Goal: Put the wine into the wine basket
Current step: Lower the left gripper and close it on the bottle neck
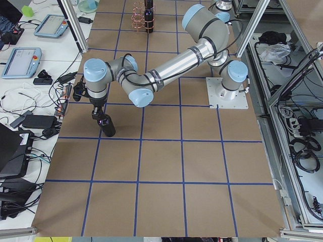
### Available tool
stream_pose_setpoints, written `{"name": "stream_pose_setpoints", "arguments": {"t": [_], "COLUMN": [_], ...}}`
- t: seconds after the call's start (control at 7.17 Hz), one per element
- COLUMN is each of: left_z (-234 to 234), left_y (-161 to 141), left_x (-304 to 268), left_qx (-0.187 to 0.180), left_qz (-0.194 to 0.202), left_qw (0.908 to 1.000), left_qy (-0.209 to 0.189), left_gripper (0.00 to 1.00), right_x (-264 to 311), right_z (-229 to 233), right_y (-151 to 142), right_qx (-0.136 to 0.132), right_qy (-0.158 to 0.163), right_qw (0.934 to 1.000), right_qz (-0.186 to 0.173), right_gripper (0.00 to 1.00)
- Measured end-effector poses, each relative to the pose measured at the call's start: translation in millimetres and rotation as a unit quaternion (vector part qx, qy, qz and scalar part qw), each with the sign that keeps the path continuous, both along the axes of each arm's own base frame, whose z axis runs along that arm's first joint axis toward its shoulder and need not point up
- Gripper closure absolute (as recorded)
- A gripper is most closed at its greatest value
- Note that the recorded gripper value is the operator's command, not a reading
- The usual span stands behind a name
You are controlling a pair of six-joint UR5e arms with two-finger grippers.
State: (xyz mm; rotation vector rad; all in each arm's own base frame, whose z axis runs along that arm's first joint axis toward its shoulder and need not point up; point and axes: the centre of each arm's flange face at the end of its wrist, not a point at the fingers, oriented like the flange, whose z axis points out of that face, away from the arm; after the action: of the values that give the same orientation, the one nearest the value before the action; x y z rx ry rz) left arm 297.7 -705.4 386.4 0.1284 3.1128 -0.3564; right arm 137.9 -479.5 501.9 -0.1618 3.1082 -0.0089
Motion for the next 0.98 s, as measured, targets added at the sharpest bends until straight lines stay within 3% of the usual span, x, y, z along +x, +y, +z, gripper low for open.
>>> {"name": "stream_pose_setpoints", "arguments": {"t": [0.14,0.28,0.42,0.98], "left_z": [-1.7,-4.2,-7.1,-8.5], "left_y": [-0.7,-1.3,-1.2,3.1], "left_x": [0.1,0.3,0.5,-0.2], "left_qx": [0.000,0.002,0.005,0.018], "left_qz": [-0.001,-0.002,-0.002,0.000], "left_qw": [1.0000,1.0000,1.0000,0.9998], "left_qy": [0.000,0.001,0.002,0.005], "left_gripper": [0.44,0.90,1.00,1.00], "right_x": [0.1,0.0,0.0,0.1], "right_z": [0.1,0.0,-0.2,-1.1], "right_y": [0.0,0.0,0.1,0.1], "right_qx": [0.000,0.000,0.001,0.003], "right_qy": [0.000,0.000,0.000,0.000], "right_qw": [1.0000,1.0000,1.0000,1.0000], "right_qz": [0.000,0.000,0.001,0.001], "right_gripper": [0.00,0.00,0.00,0.00]}}
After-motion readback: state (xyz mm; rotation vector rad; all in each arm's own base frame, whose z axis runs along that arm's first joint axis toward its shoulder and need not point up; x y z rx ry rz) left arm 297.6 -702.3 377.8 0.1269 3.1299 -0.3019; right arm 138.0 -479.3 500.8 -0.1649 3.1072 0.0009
